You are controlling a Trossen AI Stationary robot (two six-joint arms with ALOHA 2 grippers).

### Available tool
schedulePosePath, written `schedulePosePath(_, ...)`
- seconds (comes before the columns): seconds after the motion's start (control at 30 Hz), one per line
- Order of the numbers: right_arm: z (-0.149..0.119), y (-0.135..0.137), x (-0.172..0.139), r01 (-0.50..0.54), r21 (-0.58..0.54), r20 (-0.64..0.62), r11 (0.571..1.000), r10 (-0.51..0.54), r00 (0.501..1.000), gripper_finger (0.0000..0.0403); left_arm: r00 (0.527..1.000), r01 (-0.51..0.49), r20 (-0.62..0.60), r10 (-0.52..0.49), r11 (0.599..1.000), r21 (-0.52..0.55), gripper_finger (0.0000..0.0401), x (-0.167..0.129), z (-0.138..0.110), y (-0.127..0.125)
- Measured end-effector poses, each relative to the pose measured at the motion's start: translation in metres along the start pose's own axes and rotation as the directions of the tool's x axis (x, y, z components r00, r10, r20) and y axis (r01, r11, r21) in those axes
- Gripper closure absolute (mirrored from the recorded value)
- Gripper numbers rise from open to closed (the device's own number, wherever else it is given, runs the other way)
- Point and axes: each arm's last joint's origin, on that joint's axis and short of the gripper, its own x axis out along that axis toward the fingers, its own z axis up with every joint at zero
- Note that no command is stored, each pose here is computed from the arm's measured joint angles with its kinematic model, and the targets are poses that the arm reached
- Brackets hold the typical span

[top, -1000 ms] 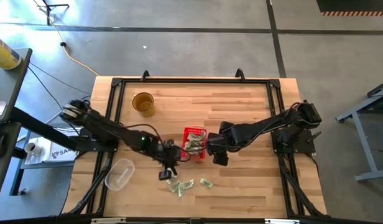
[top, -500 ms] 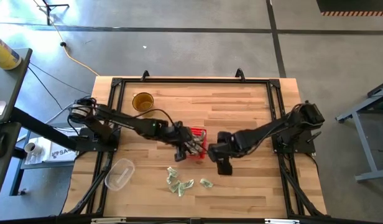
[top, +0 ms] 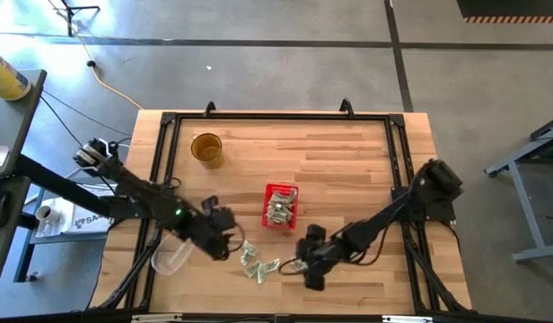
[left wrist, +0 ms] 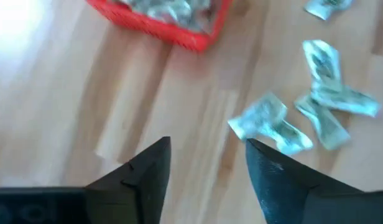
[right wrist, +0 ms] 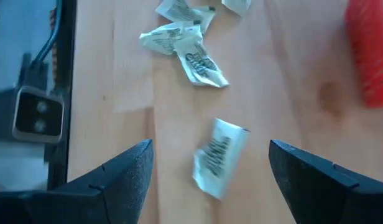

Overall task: Pick and place Stevia / Truvia into bins
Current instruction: Put the white stevia packet into the red basket

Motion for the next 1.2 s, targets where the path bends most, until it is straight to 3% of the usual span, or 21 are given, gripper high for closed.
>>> schedulePosePath(0.13,-0.001,0.016,0.034,0.036,0.019,-0.034,0.999,-0.035,0.999,0.0094,0.999,0.026,-0.027,-0.026,1.0,-0.009,0.0189,-0.002,-0.025,-0.01)
schedulePosePath(0.3,-0.007,0.022,0.064,0.264,0.049,-0.137,0.963,-0.256,0.957,0.0094,0.998,0.048,-0.043,-0.047,0.999,0.025,0.0209,-0.006,-0.043,-0.018)
schedulePosePath(0.43,-0.005,0.025,0.073,0.321,0.086,-0.199,0.943,-0.3,0.933,0.0114,0.998,0.047,-0.048,-0.045,0.997,0.057,0.0217,-0.009,-0.049,-0.02)
schedulePosePath(0.53,-0.005,0.023,0.076,0.315,0.12,-0.232,0.942,-0.282,0.931,0.0176,0.999,0.026,-0.028,-0.024,0.998,0.063,0.0219,-0.009,-0.049,-0.02)
schedulePosePath(0.7,-0.003,0.017,0.073,0.329,0.173,-0.314,0.928,-0.265,0.912,0.0349,1.0,0.01,-0.011,-0.009,0.997,0.077,0.022,-0.009,-0.048,-0.019)
schedulePosePath(0.77,0.003,0.017,0.067,0.313,0.18,-0.321,0.932,-0.245,0.915,0.0387,1.0,0.019,-0.005,-0.018,0.995,0.094,0.0219,-0.009,-0.047,-0.02)
schedulePosePath(0.87,0.023,0.016,0.047,0.302,0.171,-0.282,0.938,-0.247,0.927,0.0371,0.999,0.034,0.014,-0.035,0.994,0.103,0.022,-0.008,-0.046,-0.021)
schedulePosePath(1.0,0.072,0.003,0.003,0.32,0.142,-0.107,0.937,-0.307,0.946,0.038,0.993,0.081,0.084,-0.086,0.995,0.06,0.022,0.011,-0.041,-0.018)
schedulePosePath(1.1,0.093,-0.023,-0.004,0.308,0.064,-0.109,0.949,-0.3,0.948,0.0397,0.983,0.128,0.134,-0.126,0.992,-0.007,0.022,0.032,-0.04,-0.011)
schedulePosePath(1.2,0.109,-0.05,0.001,0.24,0.091,-0.154,0.966,-0.225,0.962,0.0376,0.978,0.164,0.137,-0.154,0.984,-0.065,0.022,0.05,-0.039,-0.002)
